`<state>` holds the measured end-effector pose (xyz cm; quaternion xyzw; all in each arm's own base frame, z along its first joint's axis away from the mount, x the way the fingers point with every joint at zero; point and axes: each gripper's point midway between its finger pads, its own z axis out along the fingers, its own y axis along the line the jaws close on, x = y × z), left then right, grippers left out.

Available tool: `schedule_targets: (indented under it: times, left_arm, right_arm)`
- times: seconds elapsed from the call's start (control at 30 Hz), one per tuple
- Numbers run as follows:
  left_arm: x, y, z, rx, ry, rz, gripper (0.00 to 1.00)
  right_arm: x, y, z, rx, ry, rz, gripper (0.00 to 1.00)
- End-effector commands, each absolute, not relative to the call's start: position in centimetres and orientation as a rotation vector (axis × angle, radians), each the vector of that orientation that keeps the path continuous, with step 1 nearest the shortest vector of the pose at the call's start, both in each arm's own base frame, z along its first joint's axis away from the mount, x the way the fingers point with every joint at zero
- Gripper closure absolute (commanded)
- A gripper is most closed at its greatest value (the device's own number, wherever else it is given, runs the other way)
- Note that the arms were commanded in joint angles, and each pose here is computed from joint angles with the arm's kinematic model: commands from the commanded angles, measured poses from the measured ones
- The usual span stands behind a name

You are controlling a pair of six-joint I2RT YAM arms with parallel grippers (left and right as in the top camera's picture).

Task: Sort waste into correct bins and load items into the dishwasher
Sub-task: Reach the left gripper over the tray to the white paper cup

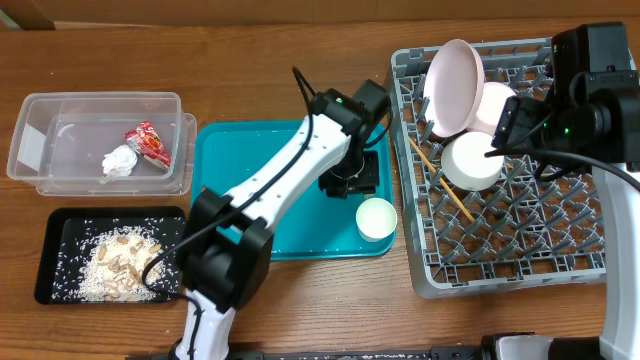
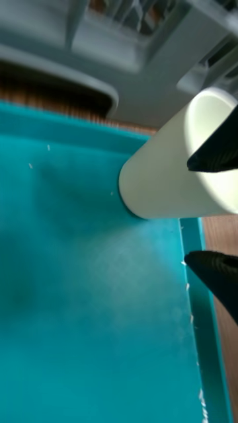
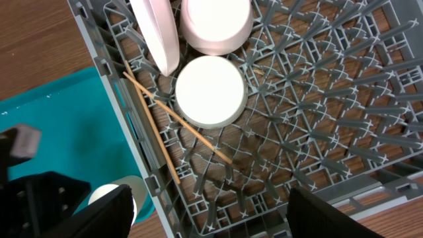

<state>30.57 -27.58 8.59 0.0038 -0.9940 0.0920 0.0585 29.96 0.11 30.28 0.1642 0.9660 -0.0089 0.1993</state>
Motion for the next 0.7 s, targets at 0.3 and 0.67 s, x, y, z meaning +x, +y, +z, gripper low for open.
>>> schedule_targets:
  times: [0.3, 0.67]
  left_arm:
    - [29.7, -27.5, 5.5, 0.028, -2.916, 0.23, 0.73]
    - [31.9, -24.1, 11.8, 0.033, -2.916, 0.246, 0.78]
  right_arm:
    - [29.9, 0.0, 31.0, 0.465, 2.675, -0.015, 0.23]
    - [30.1, 0.0, 31.0, 0.464, 2.669, -0.013, 0.23]
